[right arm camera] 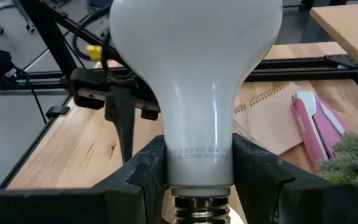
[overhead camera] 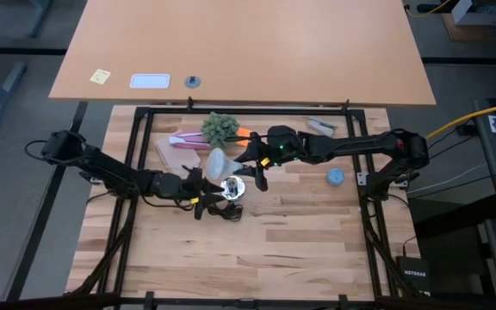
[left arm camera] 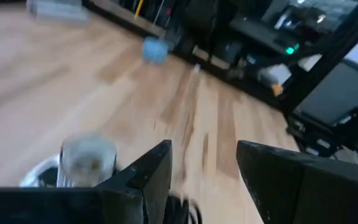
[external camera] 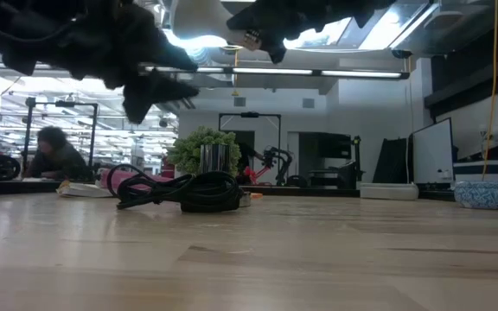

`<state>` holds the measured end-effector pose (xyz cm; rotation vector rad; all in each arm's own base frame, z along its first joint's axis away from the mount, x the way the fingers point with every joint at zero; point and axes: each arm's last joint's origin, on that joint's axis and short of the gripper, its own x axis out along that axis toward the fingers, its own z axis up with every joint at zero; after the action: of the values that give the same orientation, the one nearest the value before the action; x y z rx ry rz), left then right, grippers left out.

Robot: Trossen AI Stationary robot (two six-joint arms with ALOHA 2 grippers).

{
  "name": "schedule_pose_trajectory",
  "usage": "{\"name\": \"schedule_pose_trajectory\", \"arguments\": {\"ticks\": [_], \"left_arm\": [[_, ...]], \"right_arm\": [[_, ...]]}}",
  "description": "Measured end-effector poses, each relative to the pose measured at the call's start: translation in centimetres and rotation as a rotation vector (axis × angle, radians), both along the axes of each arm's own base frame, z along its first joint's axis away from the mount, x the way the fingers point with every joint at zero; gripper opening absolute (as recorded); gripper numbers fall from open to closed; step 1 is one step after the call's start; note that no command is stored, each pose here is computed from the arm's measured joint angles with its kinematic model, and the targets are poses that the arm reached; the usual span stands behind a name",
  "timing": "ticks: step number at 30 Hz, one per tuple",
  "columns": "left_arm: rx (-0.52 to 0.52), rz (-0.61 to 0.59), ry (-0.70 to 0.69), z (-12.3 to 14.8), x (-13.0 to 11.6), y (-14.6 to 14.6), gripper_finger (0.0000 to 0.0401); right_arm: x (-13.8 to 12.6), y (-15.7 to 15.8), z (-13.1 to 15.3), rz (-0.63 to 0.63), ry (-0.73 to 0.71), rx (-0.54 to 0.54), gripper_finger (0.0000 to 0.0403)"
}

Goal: Screw lightbulb
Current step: Insert the lightbulb into the lamp

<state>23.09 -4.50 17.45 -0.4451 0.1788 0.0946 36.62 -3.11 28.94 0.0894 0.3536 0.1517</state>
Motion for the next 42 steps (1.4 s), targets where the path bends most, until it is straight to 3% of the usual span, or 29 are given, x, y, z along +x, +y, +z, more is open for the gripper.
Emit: {"name": "schedule_pose_trajectory", "arguments": {"ticks": [6,12,27,42], "left_arm": [[0.051,-0.003,-0.051,0.5,0.1,0.0,0.0170],[0.076,0.106,-0.181,1.5,0.4,0.2,0.0170],[0.235,0.221,-0.512,2.6,1.1,0.2,0.0170],[0.380,0.333,-0.571,5.4,2.8,1.1,0.0170]], "right_arm": [[0.0,0.0,0.0,-0.010,0.005,0.026,0.0156],[0.0,0.0,0.1,-0.010,-0.005,0.026,0.0156],[0.5,-0.1,2.1,-0.009,-0.221,0.007,0.0156],[0.5,0.0,2.6,-0.011,-0.253,0.027,0.0157]]}}
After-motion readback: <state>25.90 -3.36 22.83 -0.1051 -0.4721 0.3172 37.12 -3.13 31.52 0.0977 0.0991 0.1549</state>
